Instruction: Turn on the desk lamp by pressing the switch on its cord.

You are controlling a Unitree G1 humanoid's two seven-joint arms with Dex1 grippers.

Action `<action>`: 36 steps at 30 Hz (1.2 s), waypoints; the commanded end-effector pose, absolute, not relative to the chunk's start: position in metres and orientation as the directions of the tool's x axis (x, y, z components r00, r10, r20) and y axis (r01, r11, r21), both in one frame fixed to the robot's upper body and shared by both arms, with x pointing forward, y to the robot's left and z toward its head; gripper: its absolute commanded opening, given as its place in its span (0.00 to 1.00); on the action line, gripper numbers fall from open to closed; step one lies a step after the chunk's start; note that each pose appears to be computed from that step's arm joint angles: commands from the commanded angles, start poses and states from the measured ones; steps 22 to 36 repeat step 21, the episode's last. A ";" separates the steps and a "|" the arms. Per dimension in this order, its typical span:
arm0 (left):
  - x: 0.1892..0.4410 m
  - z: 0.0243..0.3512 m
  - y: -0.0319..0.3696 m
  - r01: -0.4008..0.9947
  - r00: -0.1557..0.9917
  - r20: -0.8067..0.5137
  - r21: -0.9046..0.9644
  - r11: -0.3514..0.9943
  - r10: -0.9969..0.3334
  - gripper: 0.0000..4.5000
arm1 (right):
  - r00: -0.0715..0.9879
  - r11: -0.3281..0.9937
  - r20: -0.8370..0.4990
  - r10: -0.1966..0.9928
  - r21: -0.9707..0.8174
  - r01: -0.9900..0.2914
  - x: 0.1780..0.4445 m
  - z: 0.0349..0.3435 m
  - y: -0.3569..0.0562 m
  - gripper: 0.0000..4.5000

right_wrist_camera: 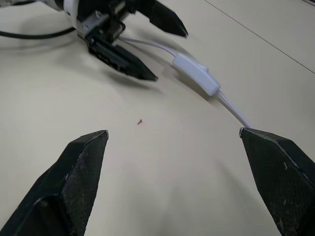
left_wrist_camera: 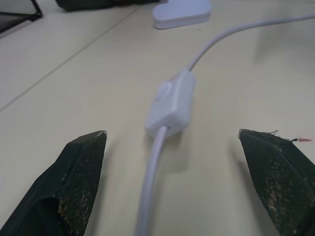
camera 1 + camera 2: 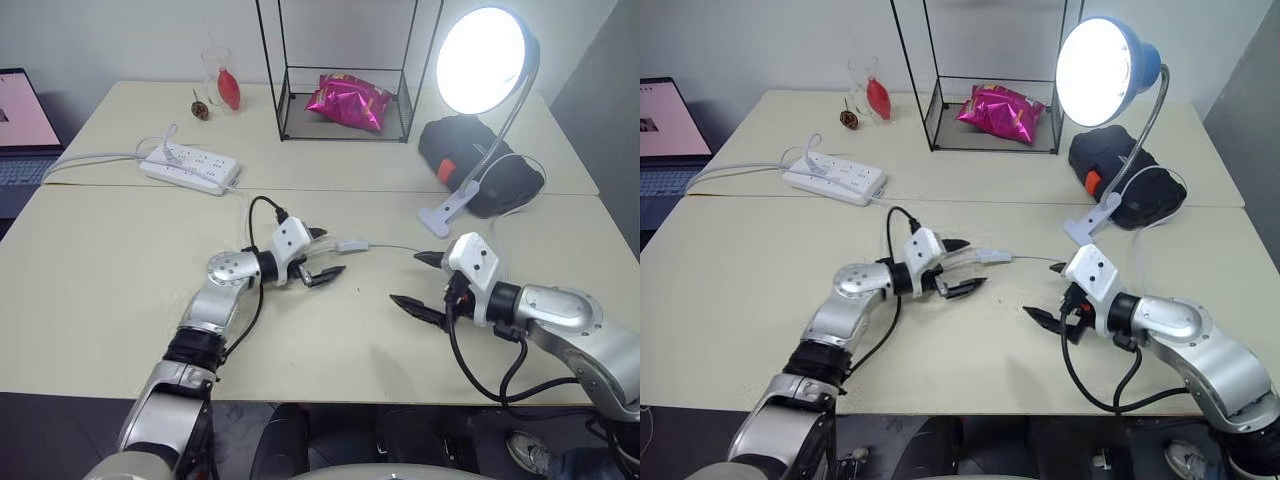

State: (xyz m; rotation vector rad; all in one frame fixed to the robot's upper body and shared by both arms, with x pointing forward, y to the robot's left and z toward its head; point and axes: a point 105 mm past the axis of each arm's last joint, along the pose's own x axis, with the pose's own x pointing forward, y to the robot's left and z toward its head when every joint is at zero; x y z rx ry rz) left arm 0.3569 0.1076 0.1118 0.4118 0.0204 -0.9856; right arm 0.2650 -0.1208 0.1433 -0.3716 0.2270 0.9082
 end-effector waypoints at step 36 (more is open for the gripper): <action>0.295 0.167 0.232 0.605 0.796 -0.259 0.380 0.700 -0.547 1.00 | 0.643 0.541 -0.292 0.708 -0.363 -0.759 0.299 0.180 -0.191 1.00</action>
